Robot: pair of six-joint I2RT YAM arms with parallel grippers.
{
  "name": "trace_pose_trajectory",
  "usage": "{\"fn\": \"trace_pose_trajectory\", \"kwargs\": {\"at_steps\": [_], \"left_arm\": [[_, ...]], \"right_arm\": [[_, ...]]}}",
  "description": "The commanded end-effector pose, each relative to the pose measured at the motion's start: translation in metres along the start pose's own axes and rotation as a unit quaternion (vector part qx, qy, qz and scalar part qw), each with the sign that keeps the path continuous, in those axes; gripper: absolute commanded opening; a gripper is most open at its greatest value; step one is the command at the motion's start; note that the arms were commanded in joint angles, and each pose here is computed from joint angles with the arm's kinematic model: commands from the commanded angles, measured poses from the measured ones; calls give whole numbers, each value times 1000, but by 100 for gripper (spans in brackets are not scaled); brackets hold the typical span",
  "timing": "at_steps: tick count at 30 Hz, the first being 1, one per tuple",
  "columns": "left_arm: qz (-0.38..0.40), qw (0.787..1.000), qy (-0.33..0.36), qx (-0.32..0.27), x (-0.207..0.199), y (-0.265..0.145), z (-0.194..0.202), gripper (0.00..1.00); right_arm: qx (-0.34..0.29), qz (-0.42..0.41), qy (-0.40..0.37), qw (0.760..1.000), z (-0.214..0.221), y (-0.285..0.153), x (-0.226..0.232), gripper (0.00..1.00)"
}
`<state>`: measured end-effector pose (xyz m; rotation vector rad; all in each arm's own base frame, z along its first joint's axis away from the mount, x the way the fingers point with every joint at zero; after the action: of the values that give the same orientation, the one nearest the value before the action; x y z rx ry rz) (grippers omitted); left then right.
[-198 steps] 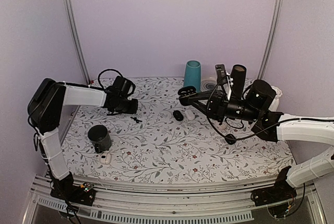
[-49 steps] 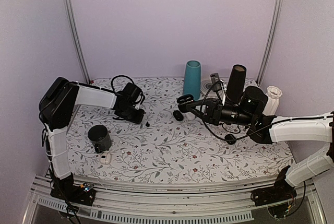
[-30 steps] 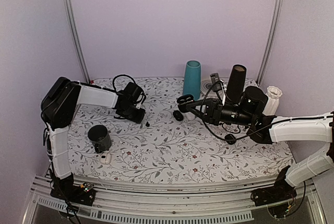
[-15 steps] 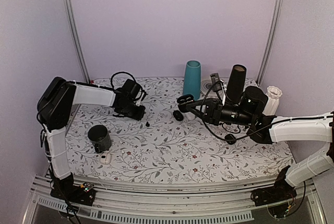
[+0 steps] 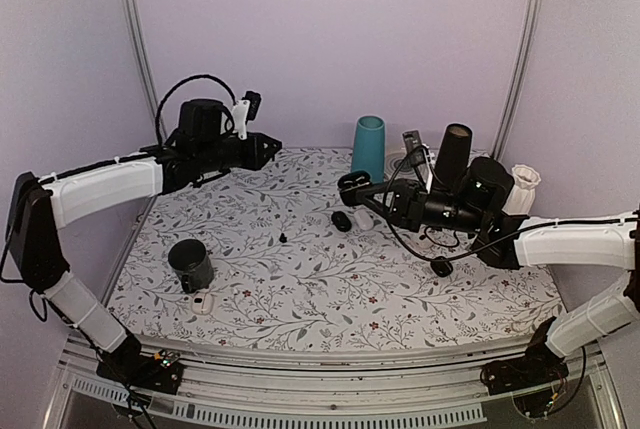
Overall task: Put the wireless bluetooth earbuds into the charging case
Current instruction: Pick up the left earbud from the center of the board, then insert the left earbud into the left side groove of the charging case.
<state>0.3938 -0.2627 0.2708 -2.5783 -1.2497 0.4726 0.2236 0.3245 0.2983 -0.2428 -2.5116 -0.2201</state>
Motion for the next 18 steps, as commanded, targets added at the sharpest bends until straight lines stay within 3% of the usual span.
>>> {"fn": "trace_pose_trajectory", "kwargs": {"at_steps": [1,11,18], "left_arm": [[87,991,0,-97,-38,-30,-44,13],[224,948,11,-228,-100,-103,-97,13],[294,916,41,-269,-138,-132,-106,13]], "right_arm": [[-18,-34,1,999,-16,6,11,3],[-54,-95,26,994,-35,16,24,3],[-71,-149,40,985,-49,25,34,3]]}}
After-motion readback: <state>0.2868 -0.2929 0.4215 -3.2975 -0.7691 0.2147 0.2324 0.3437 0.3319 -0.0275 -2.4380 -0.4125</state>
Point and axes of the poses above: each gripper's point midway between its finger pads, its own y axis out along the fingers, its own x axis along the line the jaws close on, z = x × y, the point moved 3 cm from there along -y, back along the fingers, and after that the axes turned 5 degrees about y, right-handed, at the moved point
